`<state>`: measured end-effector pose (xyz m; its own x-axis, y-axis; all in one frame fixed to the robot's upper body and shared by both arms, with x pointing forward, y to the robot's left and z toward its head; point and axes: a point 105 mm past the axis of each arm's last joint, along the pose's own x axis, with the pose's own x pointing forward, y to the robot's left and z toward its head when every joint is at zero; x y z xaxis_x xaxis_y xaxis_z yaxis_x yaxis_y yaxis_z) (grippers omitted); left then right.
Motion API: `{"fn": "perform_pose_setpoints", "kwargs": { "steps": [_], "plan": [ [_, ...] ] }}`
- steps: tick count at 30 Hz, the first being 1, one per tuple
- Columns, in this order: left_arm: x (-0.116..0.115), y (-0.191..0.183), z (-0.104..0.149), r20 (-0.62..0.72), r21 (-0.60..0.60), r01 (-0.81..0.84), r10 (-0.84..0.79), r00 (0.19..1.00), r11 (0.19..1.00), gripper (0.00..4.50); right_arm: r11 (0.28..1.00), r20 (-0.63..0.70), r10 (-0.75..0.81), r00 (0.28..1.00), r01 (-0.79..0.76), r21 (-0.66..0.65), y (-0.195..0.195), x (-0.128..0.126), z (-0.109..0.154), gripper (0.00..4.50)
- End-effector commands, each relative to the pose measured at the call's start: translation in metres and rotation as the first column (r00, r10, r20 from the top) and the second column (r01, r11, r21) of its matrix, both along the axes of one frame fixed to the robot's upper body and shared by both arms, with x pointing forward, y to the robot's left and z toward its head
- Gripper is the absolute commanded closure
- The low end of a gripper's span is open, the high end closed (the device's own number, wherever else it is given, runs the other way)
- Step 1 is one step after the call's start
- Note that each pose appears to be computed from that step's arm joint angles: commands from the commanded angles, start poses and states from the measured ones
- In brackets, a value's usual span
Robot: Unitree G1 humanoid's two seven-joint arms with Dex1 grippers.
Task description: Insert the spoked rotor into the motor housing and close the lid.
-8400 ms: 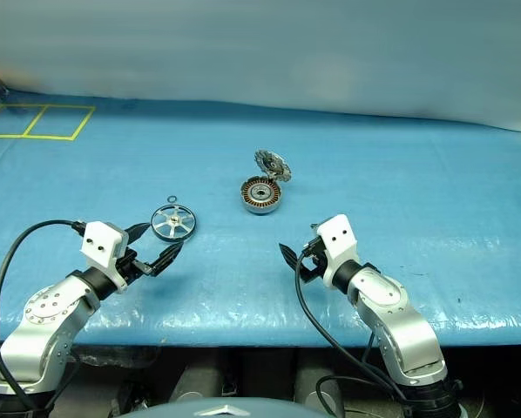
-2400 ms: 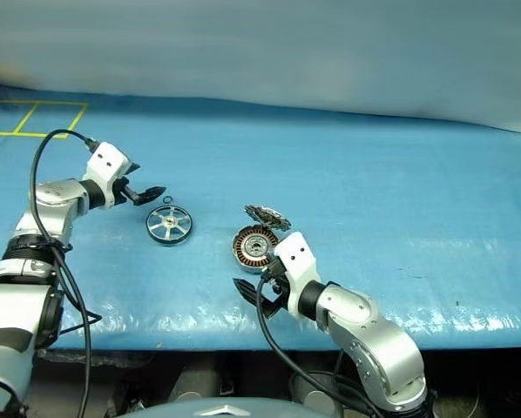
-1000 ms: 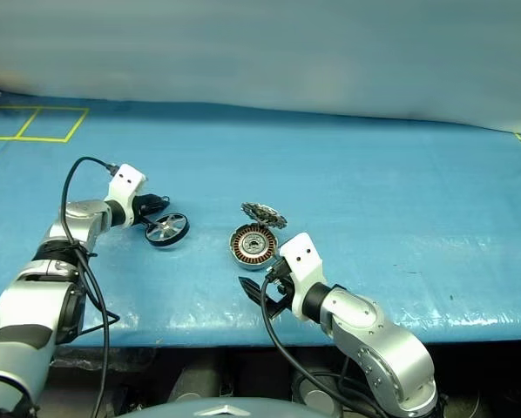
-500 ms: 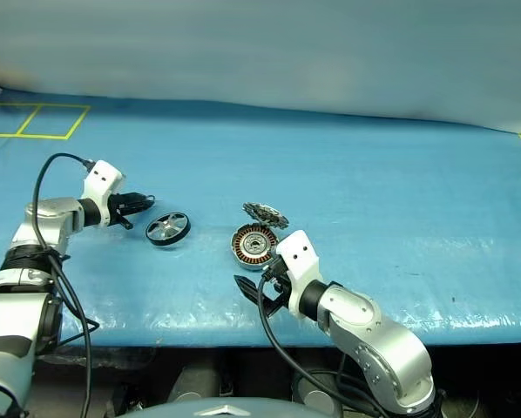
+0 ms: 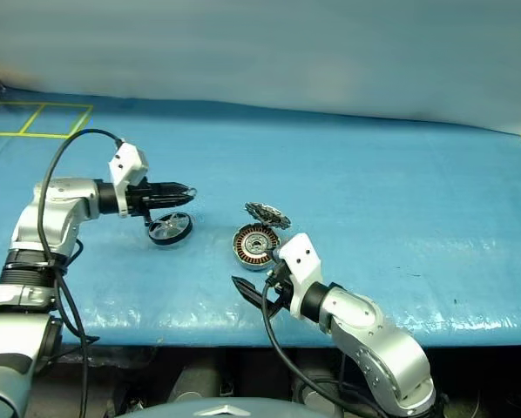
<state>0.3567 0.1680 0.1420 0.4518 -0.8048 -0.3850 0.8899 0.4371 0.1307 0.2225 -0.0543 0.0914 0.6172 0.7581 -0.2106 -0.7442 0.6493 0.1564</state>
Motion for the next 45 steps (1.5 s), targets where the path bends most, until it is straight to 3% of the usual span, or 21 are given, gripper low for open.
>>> {"fn": "perform_pose_setpoints", "kwargs": {
  "steps": [1,11,20,25,45],
  "plan": [
    [-0.013,-0.031,0.002,-0.001,0.008,0.138,-0.138,0.99,0.99,3.76,0.998,0.084,-0.047,0.995,0.044,0.042,-0.011,0.001,0.0,0.0],
    [-0.034,-0.088,-0.012,-0.049,0.066,0.36,-0.357,0.933,0.931,3.76,0.964,0.202,-0.263,0.943,0.263,0.028,-0.043,0.007,-0.035,0.0],
    [-0.039,-0.113,-0.024,-0.029,0.168,0.43,-0.432,0.902,0.887,3.76,0.948,0.194,-0.317,0.928,0.31,0.064,-0.046,0.008,-0.042,0.0],
    [-0.034,-0.117,-0.032,-0.017,0.223,0.42,-0.428,0.904,0.879,3.76,0.95,0.198,-0.312,0.929,0.305,0.067,-0.043,0.008,-0.041,0.0],
    [-0.02,-0.104,-0.037,-0.018,0.252,0.322,-0.328,0.944,0.913,3.76,0.953,0.179,-0.304,0.936,0.3,0.053,-0.04,0.011,-0.045,0.0]
  ]
}}
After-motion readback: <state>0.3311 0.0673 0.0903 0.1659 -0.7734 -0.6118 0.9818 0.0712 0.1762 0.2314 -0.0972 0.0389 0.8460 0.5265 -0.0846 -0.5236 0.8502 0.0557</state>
